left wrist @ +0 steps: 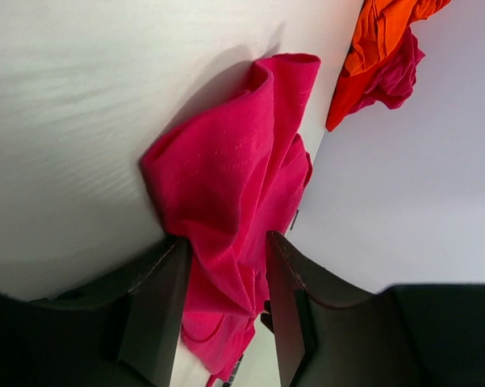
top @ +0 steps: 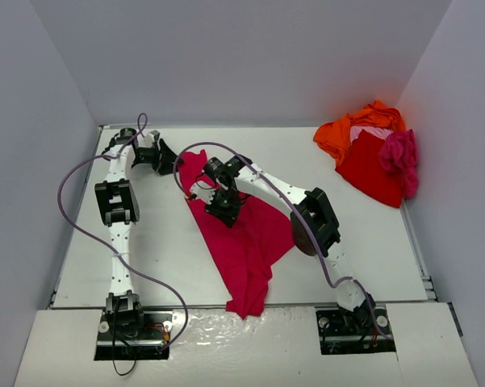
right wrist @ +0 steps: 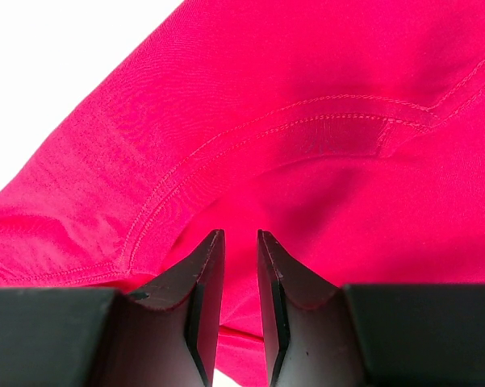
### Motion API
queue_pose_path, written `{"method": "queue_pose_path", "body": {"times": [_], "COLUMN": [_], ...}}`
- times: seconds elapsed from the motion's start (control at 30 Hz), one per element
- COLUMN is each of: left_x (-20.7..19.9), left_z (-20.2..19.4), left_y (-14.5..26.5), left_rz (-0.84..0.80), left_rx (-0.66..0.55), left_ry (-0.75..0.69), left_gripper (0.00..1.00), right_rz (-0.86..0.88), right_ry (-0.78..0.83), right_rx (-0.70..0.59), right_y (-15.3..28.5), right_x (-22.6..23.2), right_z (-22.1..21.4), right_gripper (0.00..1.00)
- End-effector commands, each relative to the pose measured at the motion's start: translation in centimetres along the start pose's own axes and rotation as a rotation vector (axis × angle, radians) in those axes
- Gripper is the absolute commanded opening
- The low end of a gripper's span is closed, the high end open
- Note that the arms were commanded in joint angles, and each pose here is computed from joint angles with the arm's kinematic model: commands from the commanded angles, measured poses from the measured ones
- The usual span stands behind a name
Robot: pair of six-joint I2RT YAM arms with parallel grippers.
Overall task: Fold and stack the t-shirts
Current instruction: Flatten out the tshirt
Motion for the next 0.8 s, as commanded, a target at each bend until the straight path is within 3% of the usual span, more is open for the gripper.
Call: {"method": "queue_pose_path", "body": {"times": [0.0,0.33,0.6,0.77], "left_x": [5.1,6.7,8.2,8.4], "left_z": [0.9,2.4,3.6,3.7], "left_y": [-3.8,-3.6,-0.2,-0.1], "left_rz": [0.224,0.285,0.371,0.374], "left_rx": [-0.059,-0.131,-0.193,-0.197], "left_ry": [-0.032,-0.043,-0.048,-0.06], "left_gripper": [0.39,0.38,0.38,0.38], "right_rz": [0.008,0.014,0.021,0.024], "right_ry": [0.006,0.004,0.002,0.002], "right_rx": [-0.026,-0.019,-0.011,-0.014], "right_y": [2.0,1.6,1.3,1.2], "right_x": [0.7,0.6,0.6,0.6], "right_z": [0.6,0.5,0.4,0.8], "right_gripper": [0.21,0.21,0.21,0.21]}}
Point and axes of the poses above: each gripper's point midway between its finger pads, its own y axis back along the fingers, its own x axis along the line the jaws close on, z = x × y, the point moved 5 cm from there along y, back along the fingers, and after that the axes turned 8 degrees about -y, right-handed, at the moved point
